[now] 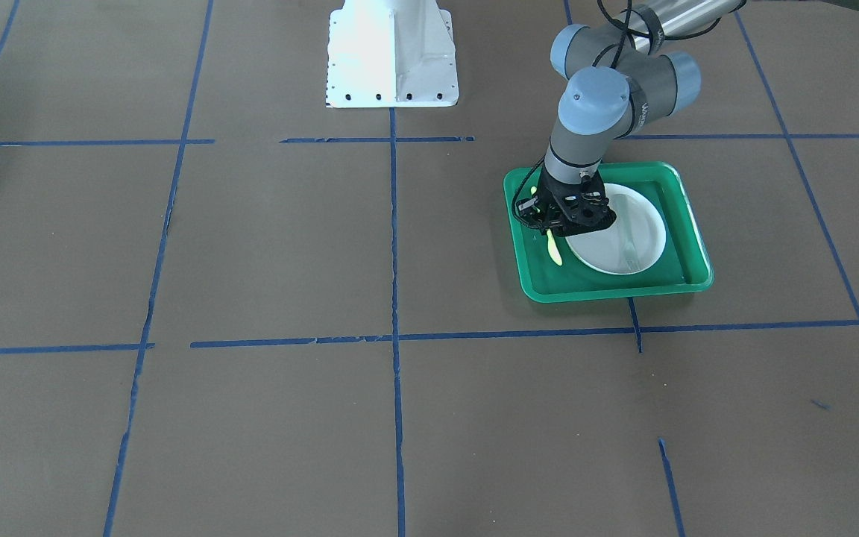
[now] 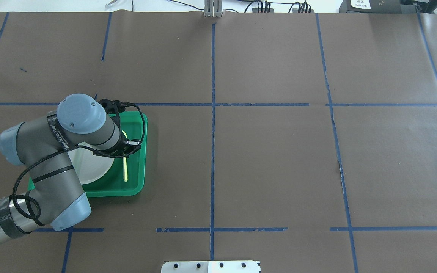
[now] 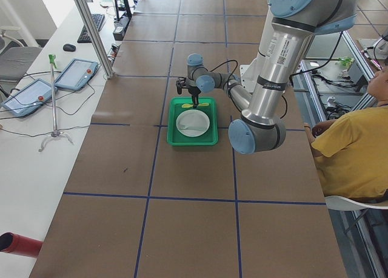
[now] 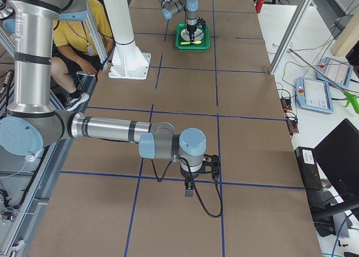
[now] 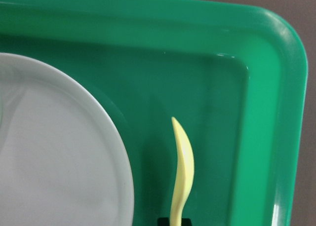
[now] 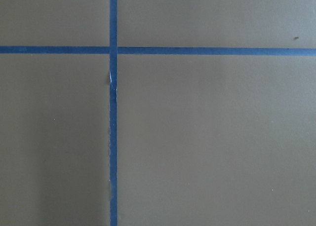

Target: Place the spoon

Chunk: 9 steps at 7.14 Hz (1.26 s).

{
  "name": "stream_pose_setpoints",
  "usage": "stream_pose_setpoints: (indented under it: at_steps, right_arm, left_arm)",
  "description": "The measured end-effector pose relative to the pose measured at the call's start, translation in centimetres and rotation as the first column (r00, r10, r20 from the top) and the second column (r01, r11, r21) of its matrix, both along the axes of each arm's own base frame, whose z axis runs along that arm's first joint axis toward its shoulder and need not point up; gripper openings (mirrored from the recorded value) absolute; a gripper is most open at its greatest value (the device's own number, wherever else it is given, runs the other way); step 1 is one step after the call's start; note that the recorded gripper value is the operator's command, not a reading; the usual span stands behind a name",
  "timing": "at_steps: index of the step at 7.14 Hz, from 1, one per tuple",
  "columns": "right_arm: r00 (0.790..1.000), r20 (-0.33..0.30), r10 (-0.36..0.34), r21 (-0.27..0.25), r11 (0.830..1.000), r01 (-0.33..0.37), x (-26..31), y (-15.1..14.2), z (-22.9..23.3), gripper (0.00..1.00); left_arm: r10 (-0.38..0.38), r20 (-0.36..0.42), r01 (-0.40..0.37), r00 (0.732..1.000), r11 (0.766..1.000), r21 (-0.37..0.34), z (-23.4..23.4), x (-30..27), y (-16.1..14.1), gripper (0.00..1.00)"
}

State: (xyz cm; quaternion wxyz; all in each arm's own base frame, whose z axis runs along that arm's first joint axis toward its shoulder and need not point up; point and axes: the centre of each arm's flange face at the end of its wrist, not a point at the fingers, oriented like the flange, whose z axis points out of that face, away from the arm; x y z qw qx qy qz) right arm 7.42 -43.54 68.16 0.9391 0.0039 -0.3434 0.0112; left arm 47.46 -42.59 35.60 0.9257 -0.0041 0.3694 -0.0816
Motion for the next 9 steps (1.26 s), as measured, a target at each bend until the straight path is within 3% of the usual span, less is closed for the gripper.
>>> stream_pose_setpoints:
  at_steps: [3,5,7,9]
  right_arm:
    - [1.000,0.000,0.000,0.000,1.000,0.000,0.0,0.0,0.0,1.00]
    - [1.000,0.000,0.000,0.000,1.000,0.000,0.0,0.0,0.0,1.00]
    - [1.000,0.000,0.000,0.000,1.000,0.000,0.0,0.0,0.0,1.00]
    - [1.000,0.000,0.000,0.000,1.000,0.000,0.0,0.0,0.0,1.00]
  left_arm:
    - [-0.027,0.009,0.027,1.000,0.999,0.031,-0.3,-0.6,-0.3,1.00]
    - [-0.035,-0.026,0.037,0.999,0.997,0.071,-2.2,-3.0,-1.0,1.00]
    - [0.049,-0.051,-0.040,0.997,0.986,0.163,-2.5,-9.6,-3.8,1.00]
    - [0.183,0.018,-0.181,0.983,0.942,0.284,3.3,-21.0,-7.2,1.00]
